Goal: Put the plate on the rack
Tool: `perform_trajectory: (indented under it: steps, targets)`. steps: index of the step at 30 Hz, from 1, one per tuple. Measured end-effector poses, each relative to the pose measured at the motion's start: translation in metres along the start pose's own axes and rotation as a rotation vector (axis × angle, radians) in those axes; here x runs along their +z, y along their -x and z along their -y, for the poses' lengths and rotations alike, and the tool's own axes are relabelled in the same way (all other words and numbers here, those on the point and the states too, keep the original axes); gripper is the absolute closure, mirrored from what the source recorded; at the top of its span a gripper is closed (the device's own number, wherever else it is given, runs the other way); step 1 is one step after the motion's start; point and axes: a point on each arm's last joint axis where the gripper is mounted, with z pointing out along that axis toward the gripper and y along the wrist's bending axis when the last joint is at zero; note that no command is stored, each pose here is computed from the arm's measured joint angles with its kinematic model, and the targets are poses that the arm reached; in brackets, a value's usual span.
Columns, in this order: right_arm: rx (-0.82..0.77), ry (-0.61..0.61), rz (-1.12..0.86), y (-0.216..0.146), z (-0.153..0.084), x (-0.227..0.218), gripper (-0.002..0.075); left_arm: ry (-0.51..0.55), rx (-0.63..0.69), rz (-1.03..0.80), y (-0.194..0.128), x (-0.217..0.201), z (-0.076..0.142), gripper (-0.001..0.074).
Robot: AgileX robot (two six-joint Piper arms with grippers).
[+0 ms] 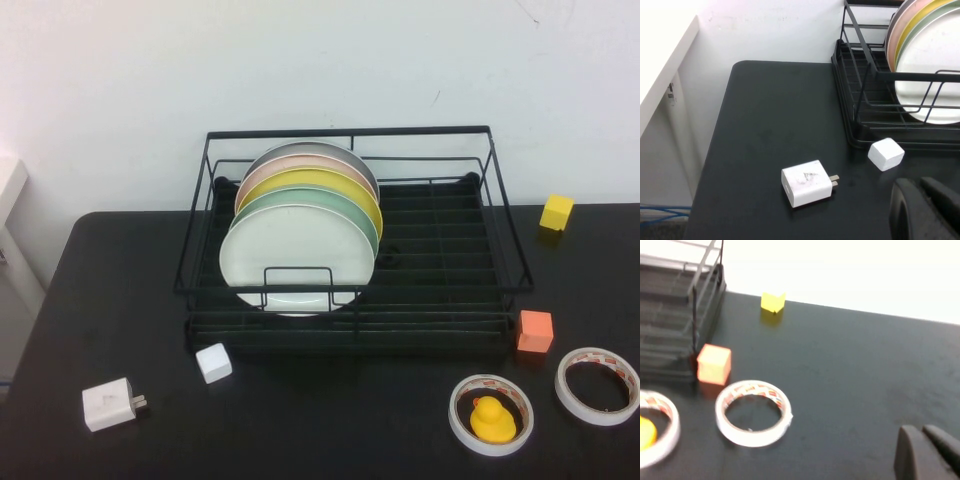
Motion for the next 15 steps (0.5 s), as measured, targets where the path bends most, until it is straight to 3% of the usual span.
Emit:
perform_trajectory:
  steps: [15]
  targets:
    - [0.074, 0.004, -0.002, -0.0002, -0.0004, 0.0, 0.0728, 0.0, 0.0, 0.0, 0.0, 0.0, 0.0, 0.0736]
